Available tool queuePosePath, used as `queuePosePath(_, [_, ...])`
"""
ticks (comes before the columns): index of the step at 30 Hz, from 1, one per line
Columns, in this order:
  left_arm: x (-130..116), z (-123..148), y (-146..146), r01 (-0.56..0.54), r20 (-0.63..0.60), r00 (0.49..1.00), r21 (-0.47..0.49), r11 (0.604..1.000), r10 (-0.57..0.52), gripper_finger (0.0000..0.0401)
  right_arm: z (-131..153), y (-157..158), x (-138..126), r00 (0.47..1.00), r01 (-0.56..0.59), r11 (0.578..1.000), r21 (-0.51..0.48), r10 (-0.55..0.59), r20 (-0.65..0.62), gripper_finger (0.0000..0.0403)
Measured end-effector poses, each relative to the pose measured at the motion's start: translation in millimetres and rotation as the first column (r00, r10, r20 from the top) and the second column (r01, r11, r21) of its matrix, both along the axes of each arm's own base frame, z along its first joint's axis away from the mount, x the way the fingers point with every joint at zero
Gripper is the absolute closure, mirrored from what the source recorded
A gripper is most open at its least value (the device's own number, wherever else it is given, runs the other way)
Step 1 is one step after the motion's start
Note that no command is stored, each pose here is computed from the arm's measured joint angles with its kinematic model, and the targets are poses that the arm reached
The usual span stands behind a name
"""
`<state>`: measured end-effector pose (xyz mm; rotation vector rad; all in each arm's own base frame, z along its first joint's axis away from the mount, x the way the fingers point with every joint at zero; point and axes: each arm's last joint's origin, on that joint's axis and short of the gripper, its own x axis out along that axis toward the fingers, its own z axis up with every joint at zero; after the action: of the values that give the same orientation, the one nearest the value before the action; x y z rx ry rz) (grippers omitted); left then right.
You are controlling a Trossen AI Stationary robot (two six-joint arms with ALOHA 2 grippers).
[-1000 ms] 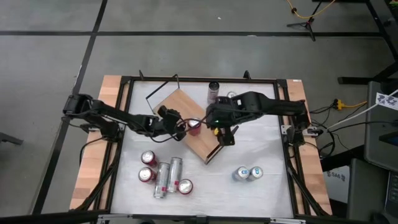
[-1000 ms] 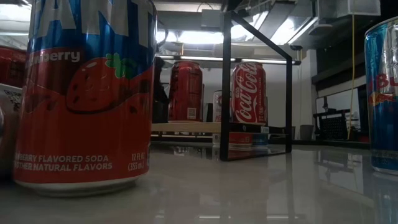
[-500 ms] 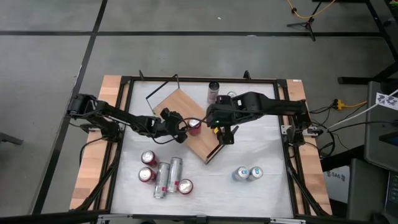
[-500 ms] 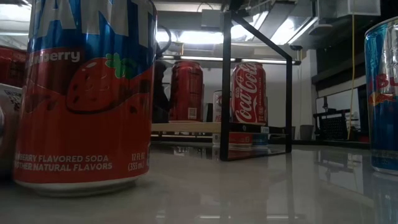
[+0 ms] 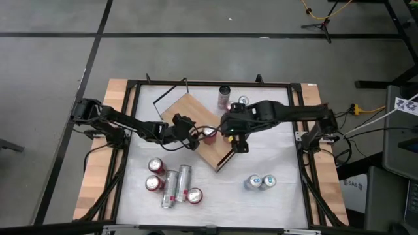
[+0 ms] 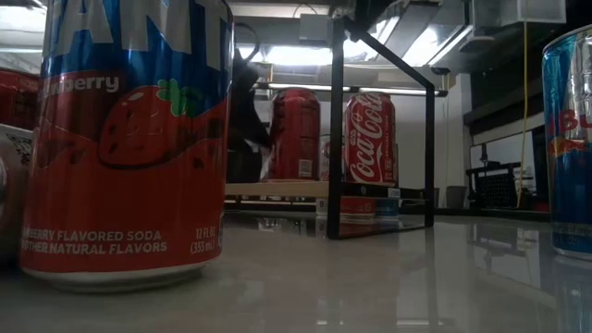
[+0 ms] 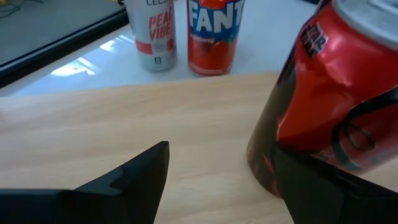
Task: Place canned beverage on shelf
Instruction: Put the right red black soda can on the shelf aligned with the red white soda can
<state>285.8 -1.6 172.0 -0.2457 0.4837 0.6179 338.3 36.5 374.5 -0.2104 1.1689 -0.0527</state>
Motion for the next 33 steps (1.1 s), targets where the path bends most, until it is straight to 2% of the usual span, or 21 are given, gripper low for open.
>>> queuePosePath(15, [3.1,3.3,-2.0,0.043,0.048,0.998,-0.032,0.999,-0.041,0.0125,-43.4,-2.5,-25.8,0.993,0.009,0.999,0.050,-0.015,0.116,0.0008])
queuePosePath(24, [4.5,5.3,-6.6,0.067,0.072,0.995,-0.032,0.997,-0.065,0.0125,-41.3,-1.9,-21.7,0.986,0.005,0.998,0.057,-0.015,0.165,0.0008])
queuePosePath(29, [3.9,5.9,-6.8,0.027,0.075,0.997,-0.006,1.000,-0.026,0.0125,-41.3,-1.9,-21.4,0.986,0.005,0.998,0.057,-0.015,0.167,0.0008])
queuePosePath(33, [4.8,4.5,-6.8,0.013,0.086,0.996,-0.023,1.000,-0.011,0.0125,-39.6,-1.6,-18.8,0.980,0.003,0.998,0.062,-0.015,0.199,0.0008])
